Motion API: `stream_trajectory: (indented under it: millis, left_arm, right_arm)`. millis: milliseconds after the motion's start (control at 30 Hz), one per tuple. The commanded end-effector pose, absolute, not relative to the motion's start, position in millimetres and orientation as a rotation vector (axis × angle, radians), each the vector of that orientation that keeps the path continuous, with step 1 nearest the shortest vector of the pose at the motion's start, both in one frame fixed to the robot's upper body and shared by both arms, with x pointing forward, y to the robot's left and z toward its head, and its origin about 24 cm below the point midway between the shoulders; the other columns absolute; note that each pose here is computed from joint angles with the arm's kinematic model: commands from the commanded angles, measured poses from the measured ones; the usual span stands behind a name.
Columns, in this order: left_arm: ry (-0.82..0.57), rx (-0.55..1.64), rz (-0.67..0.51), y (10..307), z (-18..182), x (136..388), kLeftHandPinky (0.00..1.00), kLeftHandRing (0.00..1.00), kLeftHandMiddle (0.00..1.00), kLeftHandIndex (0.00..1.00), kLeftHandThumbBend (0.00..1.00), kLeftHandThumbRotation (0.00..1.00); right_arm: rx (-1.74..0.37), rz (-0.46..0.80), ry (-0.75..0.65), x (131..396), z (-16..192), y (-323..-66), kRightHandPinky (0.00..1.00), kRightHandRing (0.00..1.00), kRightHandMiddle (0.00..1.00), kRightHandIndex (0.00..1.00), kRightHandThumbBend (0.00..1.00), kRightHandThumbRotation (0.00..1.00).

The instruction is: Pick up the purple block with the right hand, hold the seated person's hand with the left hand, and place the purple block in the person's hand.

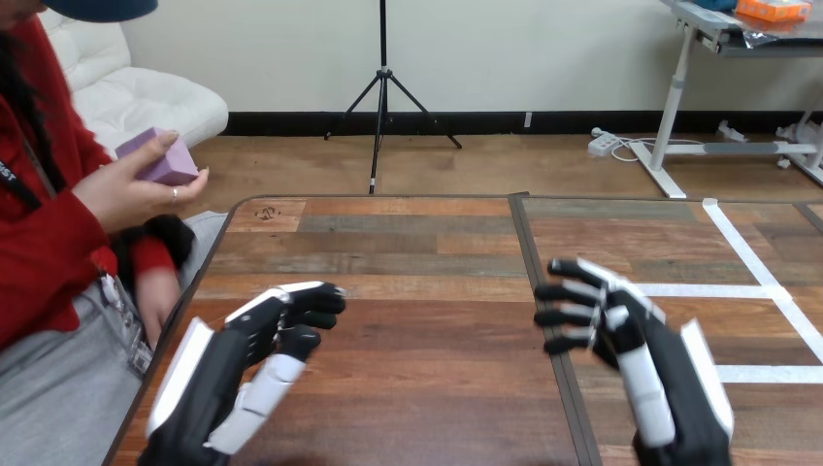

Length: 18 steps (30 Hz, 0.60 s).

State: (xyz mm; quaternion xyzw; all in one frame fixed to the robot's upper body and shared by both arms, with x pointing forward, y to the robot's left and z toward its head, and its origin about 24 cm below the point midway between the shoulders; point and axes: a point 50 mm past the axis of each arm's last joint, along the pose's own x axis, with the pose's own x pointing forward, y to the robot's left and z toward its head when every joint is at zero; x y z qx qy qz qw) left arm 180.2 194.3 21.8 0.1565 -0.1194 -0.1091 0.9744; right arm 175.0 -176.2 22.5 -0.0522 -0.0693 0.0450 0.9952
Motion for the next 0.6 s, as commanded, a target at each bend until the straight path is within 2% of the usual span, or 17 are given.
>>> stream_trajectory:
  millis: [0,200,567]
  left_arm:
    - [-0.306,0.273,-0.215,195.0,28.3,189.1,0.68,0.73,0.75,0.76,0.63,1.00]
    - [-0.290,0.231,-0.200,193.7,24.4,187.3,0.68,0.73,0.76,0.76,0.62,1.00]
    - [-0.247,0.174,-0.177,190.2,18.8,184.2,0.64,0.69,0.71,0.70,0.65,1.00]
  right_arm:
    - [-0.034,0.085,-0.169,172.7,21.6,-165.3,0.56,0.68,0.73,0.78,0.76,1.00]
    - [0.024,0.072,-0.135,163.9,11.8,-159.1,0.56,0.67,0.73,0.78,0.73,1.00]
    - [0.068,0.074,-0.102,155.0,2.2,-151.5,0.57,0.69,0.73,0.78,0.72,1.00]
